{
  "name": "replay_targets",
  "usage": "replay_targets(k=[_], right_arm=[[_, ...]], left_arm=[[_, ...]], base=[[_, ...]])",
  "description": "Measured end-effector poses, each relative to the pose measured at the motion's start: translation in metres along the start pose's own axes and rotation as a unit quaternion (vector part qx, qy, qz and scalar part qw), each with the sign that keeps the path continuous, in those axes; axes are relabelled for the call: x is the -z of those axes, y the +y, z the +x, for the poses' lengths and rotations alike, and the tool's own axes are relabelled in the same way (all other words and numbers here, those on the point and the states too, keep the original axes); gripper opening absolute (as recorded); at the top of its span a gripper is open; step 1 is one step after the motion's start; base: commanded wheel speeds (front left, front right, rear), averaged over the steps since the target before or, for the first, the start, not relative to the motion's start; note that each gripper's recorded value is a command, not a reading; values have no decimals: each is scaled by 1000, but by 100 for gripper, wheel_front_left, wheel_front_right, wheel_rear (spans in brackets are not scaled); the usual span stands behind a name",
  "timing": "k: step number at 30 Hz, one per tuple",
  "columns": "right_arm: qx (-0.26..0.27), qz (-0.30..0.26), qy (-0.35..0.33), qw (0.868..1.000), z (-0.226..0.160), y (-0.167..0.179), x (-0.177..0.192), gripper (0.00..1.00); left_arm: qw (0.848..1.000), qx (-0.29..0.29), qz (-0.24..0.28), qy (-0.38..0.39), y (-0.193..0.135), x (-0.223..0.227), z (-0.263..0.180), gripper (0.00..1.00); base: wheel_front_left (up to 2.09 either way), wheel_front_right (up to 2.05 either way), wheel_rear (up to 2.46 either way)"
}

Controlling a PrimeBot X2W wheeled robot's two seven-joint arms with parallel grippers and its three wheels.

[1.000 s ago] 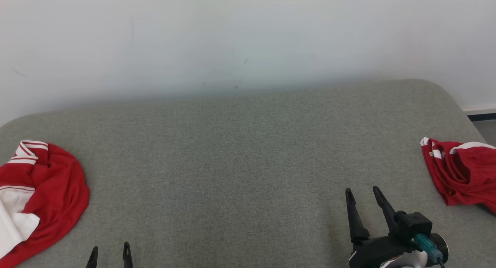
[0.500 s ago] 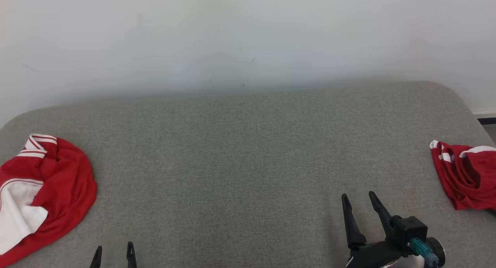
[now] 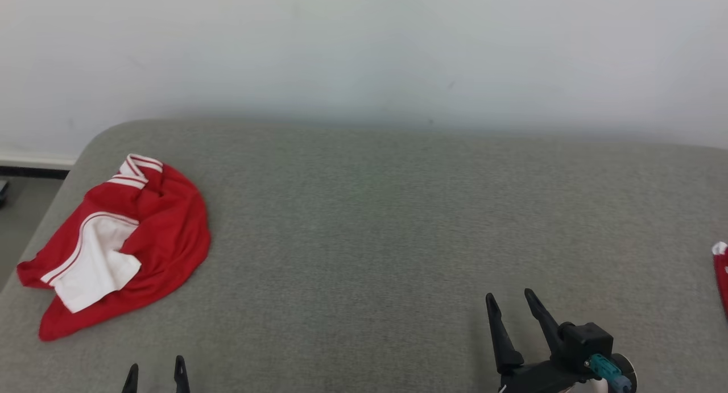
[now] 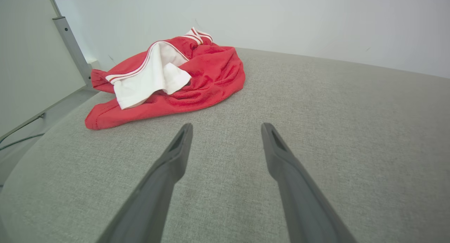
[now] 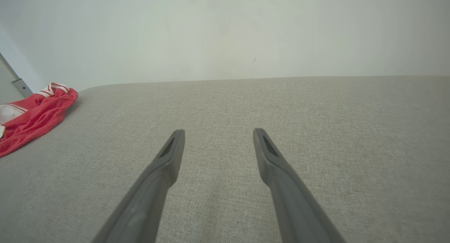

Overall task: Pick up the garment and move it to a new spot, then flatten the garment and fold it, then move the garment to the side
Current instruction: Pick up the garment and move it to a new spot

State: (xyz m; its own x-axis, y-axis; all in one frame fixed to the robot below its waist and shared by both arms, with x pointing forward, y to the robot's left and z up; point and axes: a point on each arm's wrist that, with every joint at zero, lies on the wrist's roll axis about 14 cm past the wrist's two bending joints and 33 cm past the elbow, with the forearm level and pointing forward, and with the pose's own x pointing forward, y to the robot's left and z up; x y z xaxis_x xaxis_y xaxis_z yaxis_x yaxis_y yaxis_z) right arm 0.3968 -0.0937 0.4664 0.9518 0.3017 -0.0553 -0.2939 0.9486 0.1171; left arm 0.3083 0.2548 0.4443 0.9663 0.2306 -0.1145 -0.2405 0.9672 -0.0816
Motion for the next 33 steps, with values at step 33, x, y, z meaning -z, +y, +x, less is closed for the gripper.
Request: replay_targets(k=[33], right_arm=[[-158, -25, 37, 986, 44, 102, 26, 100]], left_arm=[[981, -185, -61, 2, 111, 11, -66, 100]], base=[[0, 0, 0]])
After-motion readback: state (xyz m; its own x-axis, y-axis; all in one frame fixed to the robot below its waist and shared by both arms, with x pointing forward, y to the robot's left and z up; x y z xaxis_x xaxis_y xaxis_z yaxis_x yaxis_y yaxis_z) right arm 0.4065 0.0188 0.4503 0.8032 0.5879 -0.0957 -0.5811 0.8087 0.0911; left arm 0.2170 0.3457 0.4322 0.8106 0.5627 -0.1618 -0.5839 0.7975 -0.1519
